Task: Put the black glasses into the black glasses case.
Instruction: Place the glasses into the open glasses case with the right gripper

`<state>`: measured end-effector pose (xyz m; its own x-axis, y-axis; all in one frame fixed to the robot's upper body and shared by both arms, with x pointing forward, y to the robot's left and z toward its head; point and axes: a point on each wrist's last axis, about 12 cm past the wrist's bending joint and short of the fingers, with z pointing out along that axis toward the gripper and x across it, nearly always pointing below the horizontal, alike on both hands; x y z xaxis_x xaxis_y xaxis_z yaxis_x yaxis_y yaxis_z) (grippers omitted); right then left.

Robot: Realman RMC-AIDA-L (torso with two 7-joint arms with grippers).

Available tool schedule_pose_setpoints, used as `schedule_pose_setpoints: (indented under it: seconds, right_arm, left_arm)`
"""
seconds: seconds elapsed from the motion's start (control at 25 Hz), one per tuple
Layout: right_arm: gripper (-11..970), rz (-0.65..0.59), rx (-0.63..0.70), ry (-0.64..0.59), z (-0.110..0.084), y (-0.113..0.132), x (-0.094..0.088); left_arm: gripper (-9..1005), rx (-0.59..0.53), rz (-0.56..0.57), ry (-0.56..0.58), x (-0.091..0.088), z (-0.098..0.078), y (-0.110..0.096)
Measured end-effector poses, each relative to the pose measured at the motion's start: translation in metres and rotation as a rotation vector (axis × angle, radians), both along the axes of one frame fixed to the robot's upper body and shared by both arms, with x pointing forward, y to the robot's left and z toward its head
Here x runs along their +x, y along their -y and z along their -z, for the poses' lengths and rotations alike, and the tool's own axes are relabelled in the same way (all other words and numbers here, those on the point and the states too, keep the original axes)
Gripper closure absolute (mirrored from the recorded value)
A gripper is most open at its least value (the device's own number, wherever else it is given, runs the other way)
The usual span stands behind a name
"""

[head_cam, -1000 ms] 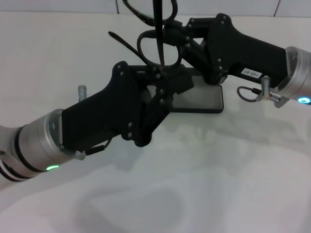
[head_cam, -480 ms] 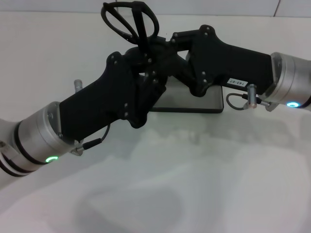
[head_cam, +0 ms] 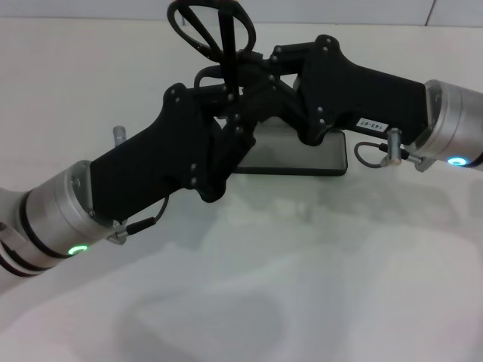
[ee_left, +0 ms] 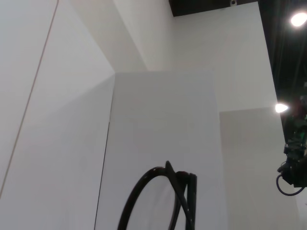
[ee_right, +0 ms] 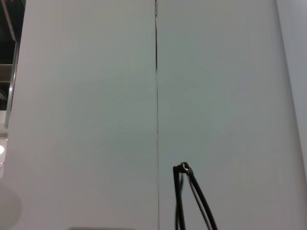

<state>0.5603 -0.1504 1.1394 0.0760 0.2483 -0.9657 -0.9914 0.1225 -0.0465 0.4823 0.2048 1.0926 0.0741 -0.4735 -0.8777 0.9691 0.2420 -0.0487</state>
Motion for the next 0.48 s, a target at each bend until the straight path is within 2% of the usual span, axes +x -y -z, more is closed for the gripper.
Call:
schedule_pose_setpoints:
  seconds: [0.28, 0.48]
  right_arm:
    - [916, 0.088, -0.029, 0.005, 0.007, 0.010, 0.004]
    - [914, 0.171, -0.133, 0.002, 0.017, 0.024, 0.013]
  left_arm:
    - [938, -0.006, 0.008, 0.010, -0.003, -0.001, -0.005]
    - [937, -0.016, -0.026, 0.029, -0.010, -0.002, -0.025]
